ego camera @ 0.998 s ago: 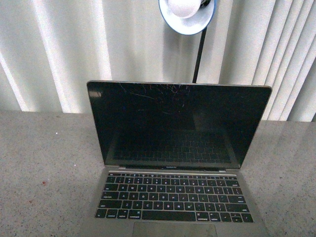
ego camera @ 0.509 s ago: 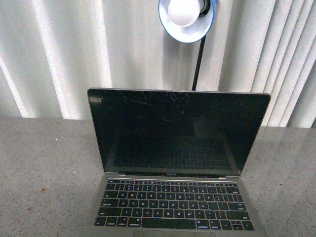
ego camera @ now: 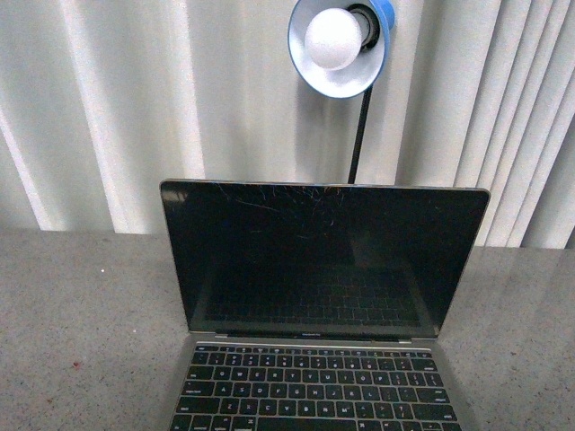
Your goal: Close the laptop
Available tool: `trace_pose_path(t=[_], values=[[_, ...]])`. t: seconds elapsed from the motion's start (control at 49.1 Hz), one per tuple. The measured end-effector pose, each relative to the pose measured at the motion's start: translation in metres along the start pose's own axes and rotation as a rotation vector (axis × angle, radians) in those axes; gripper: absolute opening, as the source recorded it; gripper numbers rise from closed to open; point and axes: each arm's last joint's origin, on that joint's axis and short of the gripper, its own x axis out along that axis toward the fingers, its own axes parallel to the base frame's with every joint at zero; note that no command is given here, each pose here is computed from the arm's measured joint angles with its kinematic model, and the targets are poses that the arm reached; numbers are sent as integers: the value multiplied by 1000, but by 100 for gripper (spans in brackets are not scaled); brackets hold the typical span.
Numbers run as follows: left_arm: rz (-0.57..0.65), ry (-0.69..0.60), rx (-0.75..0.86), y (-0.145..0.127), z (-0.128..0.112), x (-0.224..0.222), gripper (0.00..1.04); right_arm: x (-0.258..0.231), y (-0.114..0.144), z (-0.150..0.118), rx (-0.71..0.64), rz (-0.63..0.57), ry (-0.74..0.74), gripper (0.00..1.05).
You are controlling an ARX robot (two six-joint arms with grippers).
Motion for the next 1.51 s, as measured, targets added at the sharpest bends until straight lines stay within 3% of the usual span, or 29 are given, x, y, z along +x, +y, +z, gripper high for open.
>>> trace_pose_path(t=[0.265, 0.346, 0.387, 0.448, 0.713, 0.937, 1.161, 1.304, 1.507], values=[[10, 8, -8, 0, 0, 0, 98, 0, 0, -1, 7, -36, 47, 97], [282, 307, -113, 0, -5, 2, 98, 2, 1, -5, 0, -139, 150, 97], [371, 361, -154, 0, -9, 3, 98, 4, 2, -5, 3, -130, 148, 97], [409, 340, -226, 0, -9, 5, 98, 5, 1, -3, 19, -112, 126, 97], [317, 249, -325, -8, -1, 27, 98, 25, -14, -6, 9, -119, 90, 97], [217, 178, -303, -13, 7, 76, 98, 75, -27, 3, -104, -127, 53, 97], [153, 159, -129, -24, 25, 160, 98, 152, -36, 31, -303, -79, 56, 97], [105, 116, 33, -36, 56, 214, 98, 205, -33, 54, -467, -37, 46, 97], [-10, 56, 261, -57, 89, 251, 98, 248, -24, 73, -631, 25, 37, 97]])
